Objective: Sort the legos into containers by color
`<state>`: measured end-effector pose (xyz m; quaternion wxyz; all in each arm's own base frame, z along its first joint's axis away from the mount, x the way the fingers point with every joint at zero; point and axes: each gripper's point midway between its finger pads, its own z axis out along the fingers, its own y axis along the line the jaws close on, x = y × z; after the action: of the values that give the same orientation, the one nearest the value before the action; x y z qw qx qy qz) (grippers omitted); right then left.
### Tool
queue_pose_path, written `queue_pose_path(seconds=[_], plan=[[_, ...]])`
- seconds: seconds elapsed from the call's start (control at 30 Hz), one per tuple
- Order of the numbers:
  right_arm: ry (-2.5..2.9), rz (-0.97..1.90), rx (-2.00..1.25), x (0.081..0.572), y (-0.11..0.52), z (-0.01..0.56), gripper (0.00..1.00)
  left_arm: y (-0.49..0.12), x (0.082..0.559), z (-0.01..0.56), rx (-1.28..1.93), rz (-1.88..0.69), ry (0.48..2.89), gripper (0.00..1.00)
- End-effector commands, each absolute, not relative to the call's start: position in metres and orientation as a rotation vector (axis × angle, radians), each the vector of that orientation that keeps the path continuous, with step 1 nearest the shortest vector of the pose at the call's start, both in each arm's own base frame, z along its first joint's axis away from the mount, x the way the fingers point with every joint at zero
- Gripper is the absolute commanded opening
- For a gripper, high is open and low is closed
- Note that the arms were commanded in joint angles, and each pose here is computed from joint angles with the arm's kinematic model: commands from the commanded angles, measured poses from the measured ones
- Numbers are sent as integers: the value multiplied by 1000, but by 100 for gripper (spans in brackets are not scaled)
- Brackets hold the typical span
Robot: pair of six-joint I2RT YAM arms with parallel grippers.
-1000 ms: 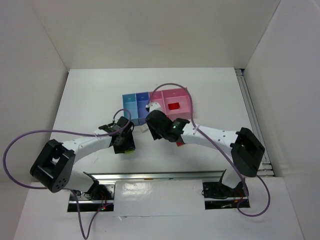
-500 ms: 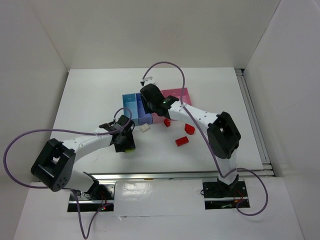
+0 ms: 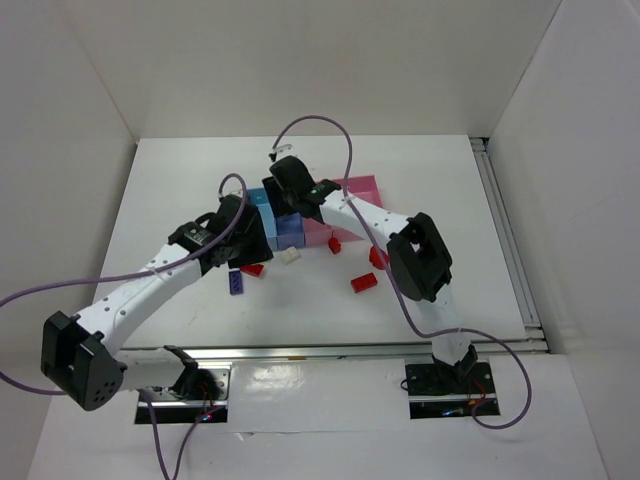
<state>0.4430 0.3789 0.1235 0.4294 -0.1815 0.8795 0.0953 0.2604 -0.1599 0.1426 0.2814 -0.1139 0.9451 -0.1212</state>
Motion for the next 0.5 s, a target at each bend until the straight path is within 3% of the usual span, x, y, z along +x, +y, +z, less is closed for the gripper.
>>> queue_pose_path(seconds=[0.0,0.23,0.47], plan=[[2090,251,-366,459,369,178,71,-155,261,174,-261,-320,2487,24],[2129,113,-78,465,252,201,71,-170,291,202,-230,-351,2435,24],[2068,149,100,424,156,248,72,-189,350,189,-200,-335,2455,24]])
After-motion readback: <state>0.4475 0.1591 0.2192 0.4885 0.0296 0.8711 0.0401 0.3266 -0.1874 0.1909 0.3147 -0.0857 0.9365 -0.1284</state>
